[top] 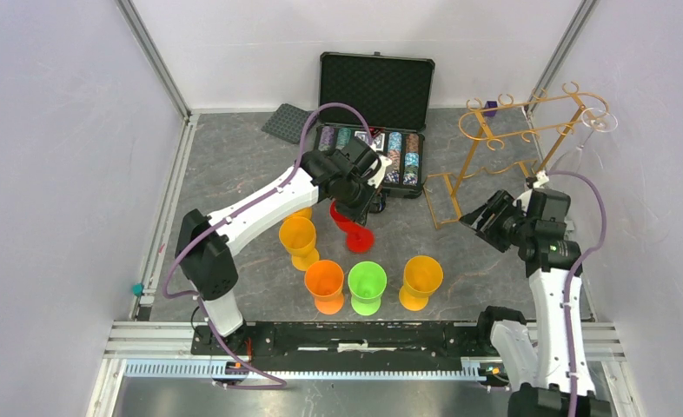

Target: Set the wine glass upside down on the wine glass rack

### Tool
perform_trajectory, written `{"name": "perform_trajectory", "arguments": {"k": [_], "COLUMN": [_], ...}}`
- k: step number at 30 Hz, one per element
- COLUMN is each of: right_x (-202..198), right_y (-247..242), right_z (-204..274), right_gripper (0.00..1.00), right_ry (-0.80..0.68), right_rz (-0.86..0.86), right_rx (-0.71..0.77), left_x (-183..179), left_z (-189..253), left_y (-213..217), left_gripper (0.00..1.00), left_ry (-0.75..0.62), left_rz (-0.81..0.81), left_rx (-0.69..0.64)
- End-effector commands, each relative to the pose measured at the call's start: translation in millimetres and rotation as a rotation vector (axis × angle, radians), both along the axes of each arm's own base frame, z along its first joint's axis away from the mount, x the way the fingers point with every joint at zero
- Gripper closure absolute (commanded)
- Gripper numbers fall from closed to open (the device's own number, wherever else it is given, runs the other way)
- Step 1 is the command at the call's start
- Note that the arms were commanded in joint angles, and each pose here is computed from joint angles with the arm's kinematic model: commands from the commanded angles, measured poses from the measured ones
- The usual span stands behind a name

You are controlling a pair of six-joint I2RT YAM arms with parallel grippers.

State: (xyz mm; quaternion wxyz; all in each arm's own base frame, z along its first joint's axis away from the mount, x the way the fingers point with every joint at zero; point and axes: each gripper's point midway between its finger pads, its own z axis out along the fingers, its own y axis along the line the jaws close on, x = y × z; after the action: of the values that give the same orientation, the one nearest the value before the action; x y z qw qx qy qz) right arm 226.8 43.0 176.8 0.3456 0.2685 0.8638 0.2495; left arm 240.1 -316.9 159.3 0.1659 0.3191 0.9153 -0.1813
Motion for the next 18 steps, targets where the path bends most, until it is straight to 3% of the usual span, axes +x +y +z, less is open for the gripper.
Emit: {"name": "perform_trajectory", "arguments": {"k": [1,9,18], "right_x": [22,38,39], "right_y": [9,61,120], "right_z": [27,42,58], "right_gripper": [0.37,0.37,0.36], "right_ry": [-0.079,-0.102,-0.116], "right_rz": [0.014,0.136,0.283], "right_rx": [-0.055,-0.081,-0.2], "left_x": [12,26,55], "left_z": [48,97,136], "left_y": [-11,-12,4], "left_gripper": [0.98,0.98,0.98], "left_ry": [-0.112,-0.157,0.011], "left_rz": [-0.027,0.019,0.157], "left_rx": [-0.096,-0.233,-0.572]}}
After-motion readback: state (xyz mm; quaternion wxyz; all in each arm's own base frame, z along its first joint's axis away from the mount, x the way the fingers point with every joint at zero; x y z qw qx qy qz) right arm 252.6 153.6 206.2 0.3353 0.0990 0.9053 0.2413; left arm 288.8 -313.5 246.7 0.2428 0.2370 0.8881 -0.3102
